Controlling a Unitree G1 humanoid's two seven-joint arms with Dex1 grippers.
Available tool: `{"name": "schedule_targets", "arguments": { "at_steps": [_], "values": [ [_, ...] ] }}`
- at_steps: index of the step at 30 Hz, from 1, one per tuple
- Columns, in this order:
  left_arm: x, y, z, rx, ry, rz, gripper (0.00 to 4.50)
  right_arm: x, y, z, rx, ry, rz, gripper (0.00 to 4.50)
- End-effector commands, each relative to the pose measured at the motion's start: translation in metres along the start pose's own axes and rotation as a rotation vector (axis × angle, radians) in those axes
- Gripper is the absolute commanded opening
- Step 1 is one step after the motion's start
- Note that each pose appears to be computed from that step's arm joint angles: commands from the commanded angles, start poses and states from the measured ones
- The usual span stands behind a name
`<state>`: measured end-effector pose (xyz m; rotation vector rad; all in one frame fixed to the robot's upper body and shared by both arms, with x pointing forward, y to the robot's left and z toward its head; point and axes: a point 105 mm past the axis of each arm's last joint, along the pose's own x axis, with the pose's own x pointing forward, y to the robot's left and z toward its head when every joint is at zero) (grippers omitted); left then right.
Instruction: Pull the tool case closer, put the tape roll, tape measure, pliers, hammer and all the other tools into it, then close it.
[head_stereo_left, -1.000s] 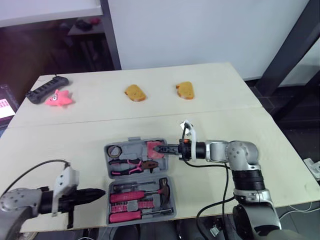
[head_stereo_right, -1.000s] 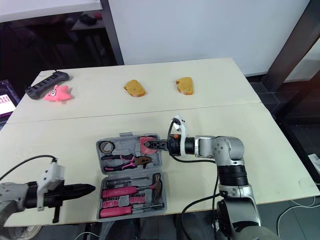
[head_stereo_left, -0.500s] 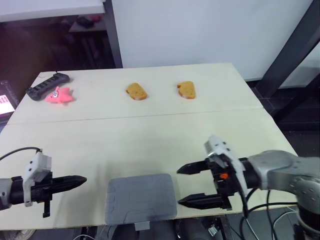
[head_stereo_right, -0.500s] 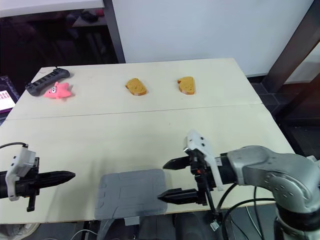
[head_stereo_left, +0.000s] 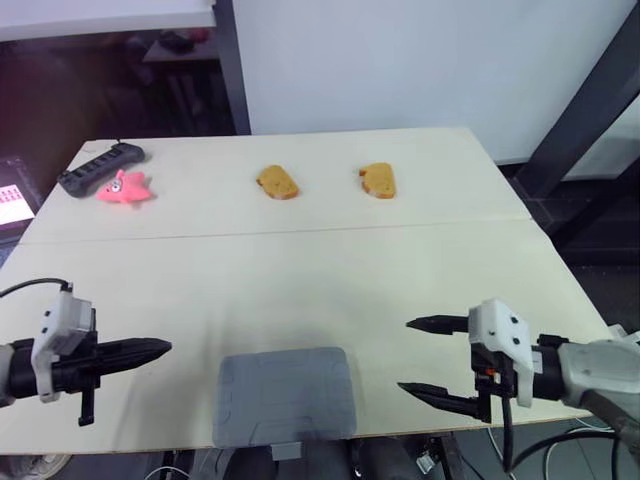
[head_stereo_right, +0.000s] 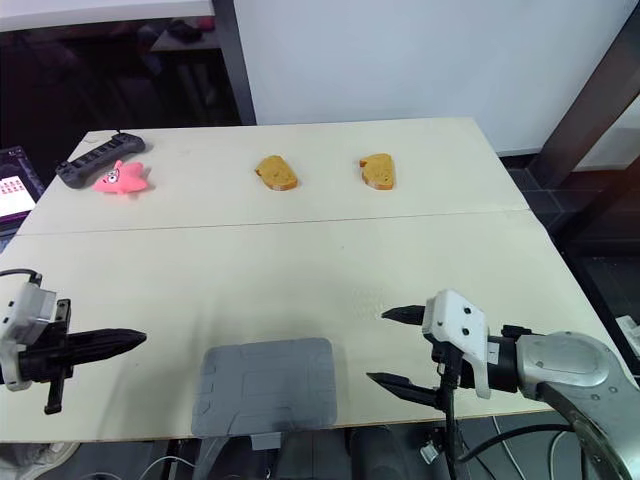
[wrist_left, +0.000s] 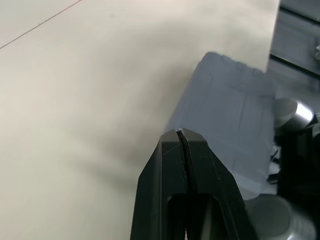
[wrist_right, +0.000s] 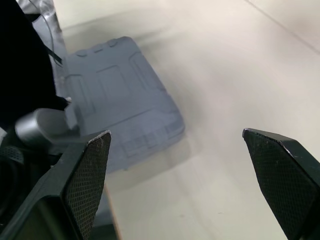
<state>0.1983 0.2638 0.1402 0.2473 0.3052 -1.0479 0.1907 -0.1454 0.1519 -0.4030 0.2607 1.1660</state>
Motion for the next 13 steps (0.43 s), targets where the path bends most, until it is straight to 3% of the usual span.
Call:
{"name": "schedule_targets", "arguments": {
  "at_steps": [1, 13],
  "values": [
    [0.0009, -0.0016, 0.0022, 0.038, 0.004, 0.004, 0.00, 0.0008, 0.0010, 0.0004, -0.036, -0.003, 0.006, 4.46],
    [0.0029, -0.0085, -0.0004, 0.060, 0.019, -0.017, 0.00, 0.0069, 0.0077, -0.0058, -0.025, 0.002, 0.051, 4.46]
  ]
}}
